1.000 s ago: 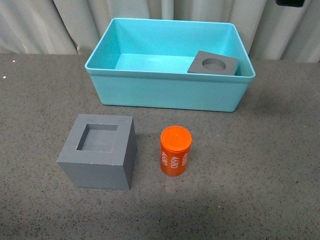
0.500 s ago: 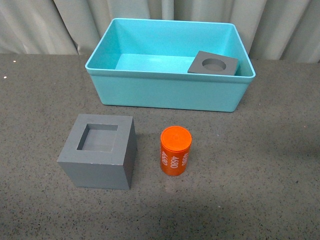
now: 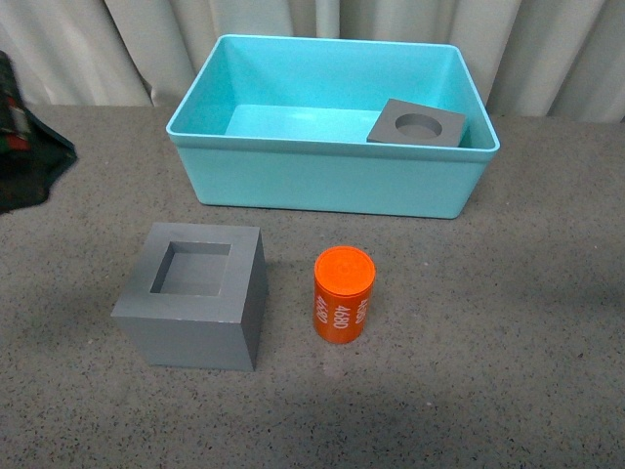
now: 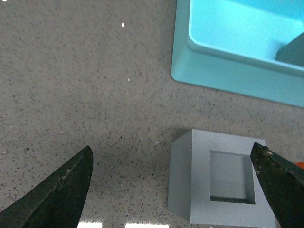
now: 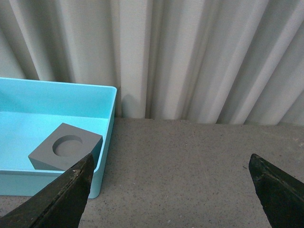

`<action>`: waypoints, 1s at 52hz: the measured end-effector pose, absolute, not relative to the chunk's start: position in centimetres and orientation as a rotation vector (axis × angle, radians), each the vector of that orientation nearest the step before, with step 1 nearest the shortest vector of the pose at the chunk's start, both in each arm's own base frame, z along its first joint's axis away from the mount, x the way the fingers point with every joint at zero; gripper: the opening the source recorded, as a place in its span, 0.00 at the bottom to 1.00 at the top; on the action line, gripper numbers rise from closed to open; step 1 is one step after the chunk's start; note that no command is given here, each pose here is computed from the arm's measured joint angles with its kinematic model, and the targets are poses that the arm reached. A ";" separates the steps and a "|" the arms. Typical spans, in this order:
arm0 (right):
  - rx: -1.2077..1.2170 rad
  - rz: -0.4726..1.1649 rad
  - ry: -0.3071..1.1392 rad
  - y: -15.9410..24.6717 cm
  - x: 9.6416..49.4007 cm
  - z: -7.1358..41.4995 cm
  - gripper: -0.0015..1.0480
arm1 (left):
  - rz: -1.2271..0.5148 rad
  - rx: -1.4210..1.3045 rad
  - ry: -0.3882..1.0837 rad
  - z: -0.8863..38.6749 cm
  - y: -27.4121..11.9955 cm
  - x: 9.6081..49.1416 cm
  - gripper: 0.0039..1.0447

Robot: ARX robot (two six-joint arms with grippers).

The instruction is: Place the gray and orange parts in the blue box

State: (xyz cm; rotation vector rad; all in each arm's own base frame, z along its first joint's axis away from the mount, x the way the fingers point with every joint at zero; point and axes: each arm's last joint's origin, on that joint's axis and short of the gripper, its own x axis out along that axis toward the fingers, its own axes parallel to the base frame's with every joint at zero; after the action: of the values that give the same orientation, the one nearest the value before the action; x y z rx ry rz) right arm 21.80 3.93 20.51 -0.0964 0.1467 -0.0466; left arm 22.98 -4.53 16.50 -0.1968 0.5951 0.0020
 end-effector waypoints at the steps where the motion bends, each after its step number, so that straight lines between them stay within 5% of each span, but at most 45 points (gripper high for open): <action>1: -0.096 -0.047 0.147 3.9 21.8 20.5 0.91 | -0.006 -0.188 0.615 16.3 -4.6 23.3 0.94; 9: -0.097 -0.047 0.147 3.9 21.8 20.5 0.91 | -0.038 -0.144 0.756 14.7 -5.2 25.5 0.94; 42: -0.099 -0.046 0.147 3.9 21.8 20.5 0.91 | -0.118 -0.015 0.947 11.1 -8.5 27.7 0.94; 52: -0.099 -0.046 0.147 3.9 21.8 20.5 0.91 | -0.106 0.004 0.949 10.8 -8.8 27.8 0.68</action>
State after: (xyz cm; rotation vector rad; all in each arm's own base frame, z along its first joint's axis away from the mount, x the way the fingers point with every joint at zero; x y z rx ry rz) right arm 21.80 3.93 20.51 -0.0994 0.1468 -0.0463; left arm 27.82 -8.83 10.77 0.0041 0.9488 -0.1063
